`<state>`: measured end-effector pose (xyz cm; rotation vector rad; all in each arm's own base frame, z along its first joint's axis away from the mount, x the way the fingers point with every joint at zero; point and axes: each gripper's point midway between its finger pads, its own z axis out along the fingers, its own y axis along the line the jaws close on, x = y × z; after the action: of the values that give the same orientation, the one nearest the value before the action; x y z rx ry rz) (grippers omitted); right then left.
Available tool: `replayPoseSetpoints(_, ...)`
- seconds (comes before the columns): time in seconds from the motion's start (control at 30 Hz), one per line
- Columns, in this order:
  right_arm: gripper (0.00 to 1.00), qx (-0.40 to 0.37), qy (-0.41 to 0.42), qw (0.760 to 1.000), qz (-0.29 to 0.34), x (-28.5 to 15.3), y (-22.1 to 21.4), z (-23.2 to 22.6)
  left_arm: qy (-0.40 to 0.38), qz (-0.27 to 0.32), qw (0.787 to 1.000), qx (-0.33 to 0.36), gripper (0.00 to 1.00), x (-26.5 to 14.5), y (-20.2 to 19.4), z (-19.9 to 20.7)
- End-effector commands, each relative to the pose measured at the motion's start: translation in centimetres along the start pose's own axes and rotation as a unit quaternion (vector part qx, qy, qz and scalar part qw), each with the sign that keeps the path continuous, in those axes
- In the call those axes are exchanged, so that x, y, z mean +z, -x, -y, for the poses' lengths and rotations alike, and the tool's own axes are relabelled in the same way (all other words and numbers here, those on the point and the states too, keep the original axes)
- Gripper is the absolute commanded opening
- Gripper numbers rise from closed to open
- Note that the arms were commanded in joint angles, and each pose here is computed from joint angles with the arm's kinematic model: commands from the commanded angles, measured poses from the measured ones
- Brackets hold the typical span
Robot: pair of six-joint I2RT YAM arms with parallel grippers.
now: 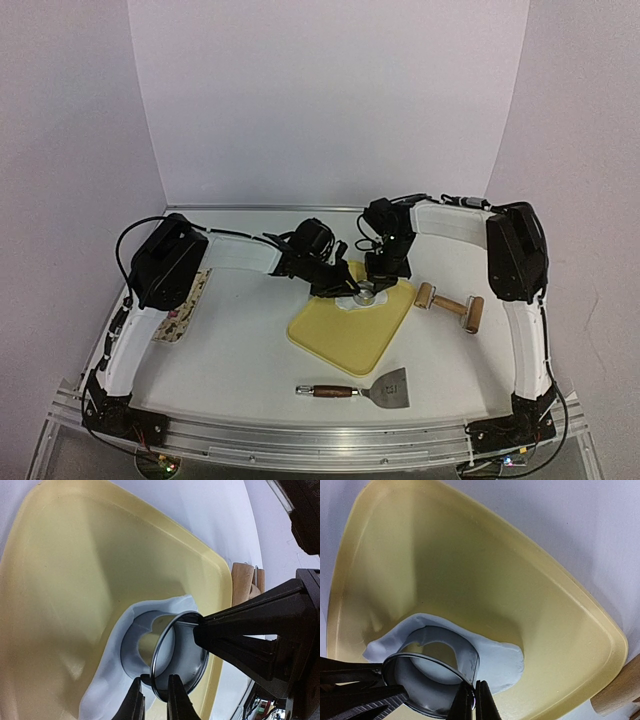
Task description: Roll out the dumpling wrappers from the dough
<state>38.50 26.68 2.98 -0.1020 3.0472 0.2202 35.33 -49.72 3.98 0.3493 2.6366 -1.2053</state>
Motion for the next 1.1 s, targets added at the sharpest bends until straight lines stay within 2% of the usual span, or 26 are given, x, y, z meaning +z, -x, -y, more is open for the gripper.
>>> replayPoseSetpoints(0.0,0.00,-0.002,-0.040,0.995,-0.088,6.4,-4.3,1.4,0.169,-0.112,0.977,-0.066,0.12,1.8,-8.3,-11.4)
replayPoseSetpoints(0.33,0.00,0.001,-0.054,0.992,-0.112,7.3,-6.1,2.6,0.165,-0.124,0.976,-0.073,0.11,1.8,-9.5,-11.9)
replayPoseSetpoints(0.7,0.00,0.009,-0.032,0.997,-0.072,4.5,-4.0,1.1,0.106,-0.071,0.991,-0.030,0.13,1.3,-4.4,-6.0)
replayPoseSetpoints(1.07,0.03,0.014,0.015,1.000,-0.018,-0.8,-1.4,-1.4,0.024,-0.017,0.999,0.041,0.28,-0.6,0.9,1.4)
